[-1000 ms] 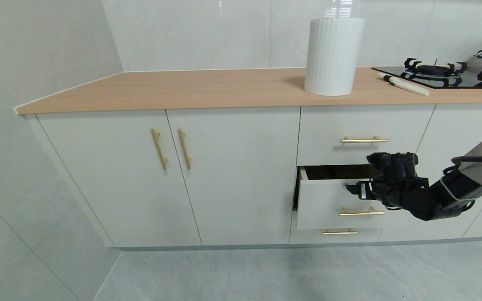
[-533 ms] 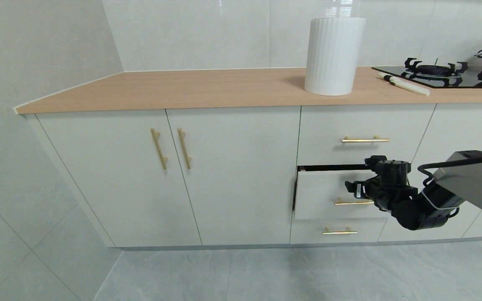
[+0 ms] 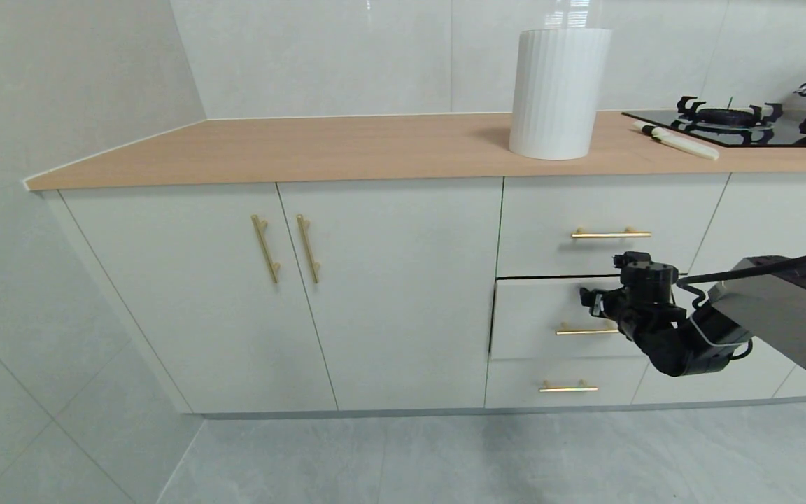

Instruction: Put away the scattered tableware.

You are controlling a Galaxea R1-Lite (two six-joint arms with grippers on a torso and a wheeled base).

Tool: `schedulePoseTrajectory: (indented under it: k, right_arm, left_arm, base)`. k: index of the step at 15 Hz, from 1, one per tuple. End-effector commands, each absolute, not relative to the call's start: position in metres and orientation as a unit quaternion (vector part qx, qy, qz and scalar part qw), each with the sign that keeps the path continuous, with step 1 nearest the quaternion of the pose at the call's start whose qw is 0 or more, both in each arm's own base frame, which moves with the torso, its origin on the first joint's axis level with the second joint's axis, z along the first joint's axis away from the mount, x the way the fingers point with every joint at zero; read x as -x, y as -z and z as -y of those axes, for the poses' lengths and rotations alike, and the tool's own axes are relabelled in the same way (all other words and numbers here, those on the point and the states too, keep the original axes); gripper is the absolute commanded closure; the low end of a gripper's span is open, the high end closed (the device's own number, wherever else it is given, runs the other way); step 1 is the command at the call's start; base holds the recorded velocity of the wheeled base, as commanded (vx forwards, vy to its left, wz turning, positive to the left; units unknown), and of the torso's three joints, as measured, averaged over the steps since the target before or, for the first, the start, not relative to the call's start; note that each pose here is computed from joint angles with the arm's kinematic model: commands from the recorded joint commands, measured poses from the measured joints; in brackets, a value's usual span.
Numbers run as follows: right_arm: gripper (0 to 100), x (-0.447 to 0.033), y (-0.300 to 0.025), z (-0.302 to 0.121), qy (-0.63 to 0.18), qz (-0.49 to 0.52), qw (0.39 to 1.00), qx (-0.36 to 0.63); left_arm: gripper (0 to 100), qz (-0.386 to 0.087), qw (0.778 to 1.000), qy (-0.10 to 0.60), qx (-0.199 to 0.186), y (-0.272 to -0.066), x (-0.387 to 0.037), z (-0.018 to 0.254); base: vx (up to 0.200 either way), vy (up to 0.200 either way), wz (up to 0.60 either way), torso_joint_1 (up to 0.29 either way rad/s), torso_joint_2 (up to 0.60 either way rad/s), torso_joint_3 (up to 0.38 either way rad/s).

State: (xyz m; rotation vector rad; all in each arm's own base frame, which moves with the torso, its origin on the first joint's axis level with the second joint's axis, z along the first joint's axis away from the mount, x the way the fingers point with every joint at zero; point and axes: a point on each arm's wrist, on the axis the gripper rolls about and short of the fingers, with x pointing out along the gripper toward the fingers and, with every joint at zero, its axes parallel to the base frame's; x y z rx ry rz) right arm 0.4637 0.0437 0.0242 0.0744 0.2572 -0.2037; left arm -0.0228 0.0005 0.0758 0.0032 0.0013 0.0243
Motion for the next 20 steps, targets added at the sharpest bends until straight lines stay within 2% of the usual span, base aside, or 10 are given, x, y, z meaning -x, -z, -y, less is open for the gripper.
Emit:
schedulePoseTrajectory:
  k: [1,10,12,16,20]
  right_arm:
    - [0,-0.473,-0.026,-0.044,0.116,-0.111,0.986,-0.052]
    - [0,-0.472,-0.034,-0.043,0.14,-0.091,0.984,-0.057]
    - [0,-0.445,-0.071,-0.041,0.132,-0.084,0.986,-0.06]
    - [0,-0.344,-0.143,-0.029,0.126,-0.036,0.989,-0.07]
    - [0,-0.246,-0.182,-0.018,0.127,0.025,0.99,-0.051]
  left_arm:
    - [0,-0.001,1.0,-0.012,-0.002,-0.076,0.023,-0.001]
    - [0,-0.001,1.0,-0.012,-0.002,-0.076,0.023,-0.001]
    - [0,-0.001,1.0,-0.012,-0.002,-0.076,0.023,-0.001]
    - [0,-0.001,1.0,-0.012,-0.002,-0.076,0.023,-0.001]
    - [0,-0.001,1.0,-0.013,-0.002,-0.076,0.023,-0.001]
  base:
    - [0.0,0.0,0.0,0.0,0.0,0.0]
    - [0.0,0.0,0.0,0.0,0.0,0.0]
    - [0.0,0.0,0.0,0.0,0.0,0.0]
    - [0.0,0.0,0.0,0.0,0.0,0.0]
    - [0.0,0.0,0.0,0.0,0.0,0.0]
